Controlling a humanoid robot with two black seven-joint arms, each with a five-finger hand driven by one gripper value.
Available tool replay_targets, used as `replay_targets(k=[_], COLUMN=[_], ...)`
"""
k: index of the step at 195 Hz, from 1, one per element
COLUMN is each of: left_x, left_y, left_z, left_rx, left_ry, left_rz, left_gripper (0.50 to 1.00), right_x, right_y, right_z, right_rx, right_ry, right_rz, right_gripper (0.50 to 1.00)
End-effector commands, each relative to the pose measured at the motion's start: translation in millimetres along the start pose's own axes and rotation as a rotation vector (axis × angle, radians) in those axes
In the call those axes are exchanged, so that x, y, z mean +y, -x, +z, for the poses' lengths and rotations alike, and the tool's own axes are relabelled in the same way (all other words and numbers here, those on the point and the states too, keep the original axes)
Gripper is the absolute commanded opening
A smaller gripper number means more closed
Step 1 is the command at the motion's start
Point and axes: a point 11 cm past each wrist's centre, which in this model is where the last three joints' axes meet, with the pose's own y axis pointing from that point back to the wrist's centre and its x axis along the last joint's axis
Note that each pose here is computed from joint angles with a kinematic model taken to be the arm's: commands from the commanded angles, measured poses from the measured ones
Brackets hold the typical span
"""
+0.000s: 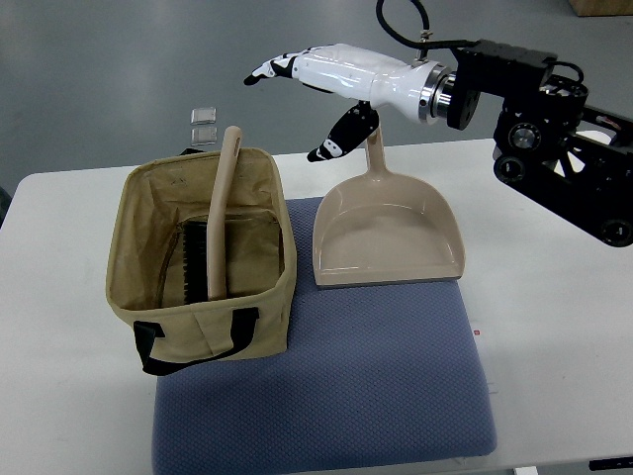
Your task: Put pink broom in yellow bag with right hand
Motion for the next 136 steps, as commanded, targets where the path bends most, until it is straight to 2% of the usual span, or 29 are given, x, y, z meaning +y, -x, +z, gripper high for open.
replay_targets(k=[1, 29, 63, 97, 136], left_x=[0.0, 0.0, 0.0, 0.0, 0.0], left_y=[-0.1, 0.0, 0.0, 0.0, 0.0], left_z=[0.0, 0.0, 0.0, 0.0, 0.0], left_rx=[-0.001, 0.0, 0.0, 0.0, 0.0], left_ry=[0.0, 0.0, 0.0, 0.0, 0.0], left_rz=[0.001, 0.0, 0.0, 0.0, 0.0], left_gripper=[1.0, 1.0, 1.0, 1.0, 1.0], right_x=[11.8, 35.3, 80.2, 119.8, 145.4], right_y=[-5.1, -8.2, 0.1, 30.4, 71.6], right_z=[12.5, 40.4, 107.9, 160.5, 191.4], right_rx=[-0.151, -0.431, -0.8, -1.123, -1.376], right_ry=[0.008, 0.029, 0.135, 0.206, 0.258], right_rz=[0.05, 0.154, 0.341, 0.491, 0.595], right_gripper=[0.913, 0.913, 0.915, 0.915, 0.915])
